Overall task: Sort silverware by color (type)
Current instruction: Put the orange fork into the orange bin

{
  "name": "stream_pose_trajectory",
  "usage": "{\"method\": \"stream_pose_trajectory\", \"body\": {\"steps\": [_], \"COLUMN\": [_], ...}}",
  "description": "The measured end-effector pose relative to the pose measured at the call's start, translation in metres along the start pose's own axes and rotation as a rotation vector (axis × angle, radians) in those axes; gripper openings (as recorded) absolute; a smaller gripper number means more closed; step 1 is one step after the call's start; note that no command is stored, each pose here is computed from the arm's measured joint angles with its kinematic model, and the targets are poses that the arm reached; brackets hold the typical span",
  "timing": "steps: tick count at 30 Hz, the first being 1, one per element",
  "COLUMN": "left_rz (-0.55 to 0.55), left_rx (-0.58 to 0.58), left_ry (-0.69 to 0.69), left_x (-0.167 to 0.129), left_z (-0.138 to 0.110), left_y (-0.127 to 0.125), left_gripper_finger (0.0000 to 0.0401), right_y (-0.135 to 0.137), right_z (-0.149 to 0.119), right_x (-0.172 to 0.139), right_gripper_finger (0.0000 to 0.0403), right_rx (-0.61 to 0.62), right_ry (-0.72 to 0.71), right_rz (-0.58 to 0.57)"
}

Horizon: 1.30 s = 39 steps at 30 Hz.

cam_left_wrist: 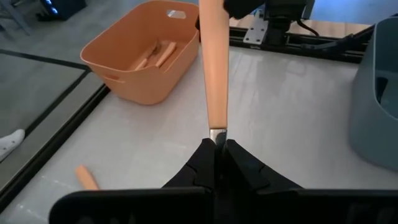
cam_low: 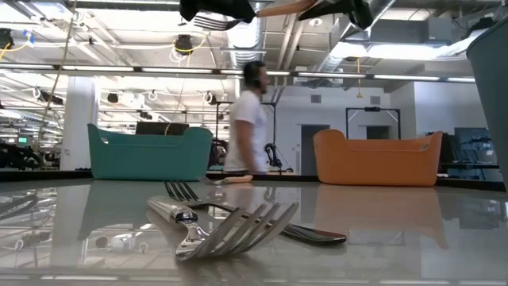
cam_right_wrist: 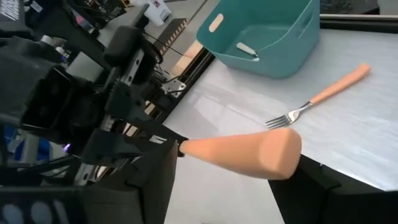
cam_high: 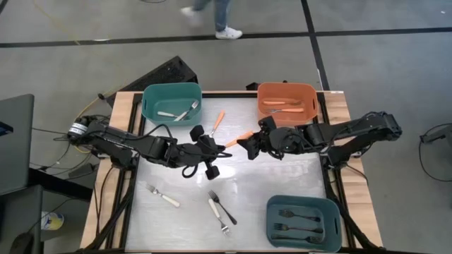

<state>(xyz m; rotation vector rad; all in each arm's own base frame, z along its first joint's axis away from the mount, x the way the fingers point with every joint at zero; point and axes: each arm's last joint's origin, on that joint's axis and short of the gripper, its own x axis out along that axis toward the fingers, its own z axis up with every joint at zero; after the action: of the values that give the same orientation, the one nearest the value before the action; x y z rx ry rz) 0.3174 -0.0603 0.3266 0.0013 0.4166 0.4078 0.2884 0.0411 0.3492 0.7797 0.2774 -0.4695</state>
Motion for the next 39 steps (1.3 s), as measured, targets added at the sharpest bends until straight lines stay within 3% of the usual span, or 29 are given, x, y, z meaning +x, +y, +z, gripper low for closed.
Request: {"method": "stream_pose_trajectory", "body": {"steps": [6,14,21,27,32,39], "left_rz": [-0.004,-0.006,0.025,0.106,0.118,0.161], "left_rx": [0.000,0.007,0.009,0.036,-0.014,-0.073], "left_ry": [0.000,0.010,-0.005,0.044,0.093,0.133], "left_x": [-0.001,0.000,-0.001,-0.017,-0.044,-0.064], "left_z": [0.000,-0.001,0.000,-0.002,-0.003,-0.010], "left_y": [-0.001,-0.001,0.000,0.012,0.026,0.032], "left_gripper_finger": [0.0000,0.0018,0.0093,0.0151,0.0173,0.0176], "right_y": [-0.001,0.002,-0.003,-0.022,-0.054,-0.106], "right_z": [0.001,0.003,-0.001,0.017,0.047,0.084], "right_x": [0.000,-0.001,-0.001,-0.019,-0.056,-0.099], "right_gripper_finger": [0.0207,0.0073,0.0073,0.0073,0.0073,0.0073], "right_rx": [-0.027,-0.089,-0.177,-0.196,-0.198,-0.175], "right_ry": [-0.031,-0.045,-0.018,-0.019,-0.101,-0.266], "right_rz": [-0.026,-0.008,-0.055,-0.148,-0.324,-0.585]}}
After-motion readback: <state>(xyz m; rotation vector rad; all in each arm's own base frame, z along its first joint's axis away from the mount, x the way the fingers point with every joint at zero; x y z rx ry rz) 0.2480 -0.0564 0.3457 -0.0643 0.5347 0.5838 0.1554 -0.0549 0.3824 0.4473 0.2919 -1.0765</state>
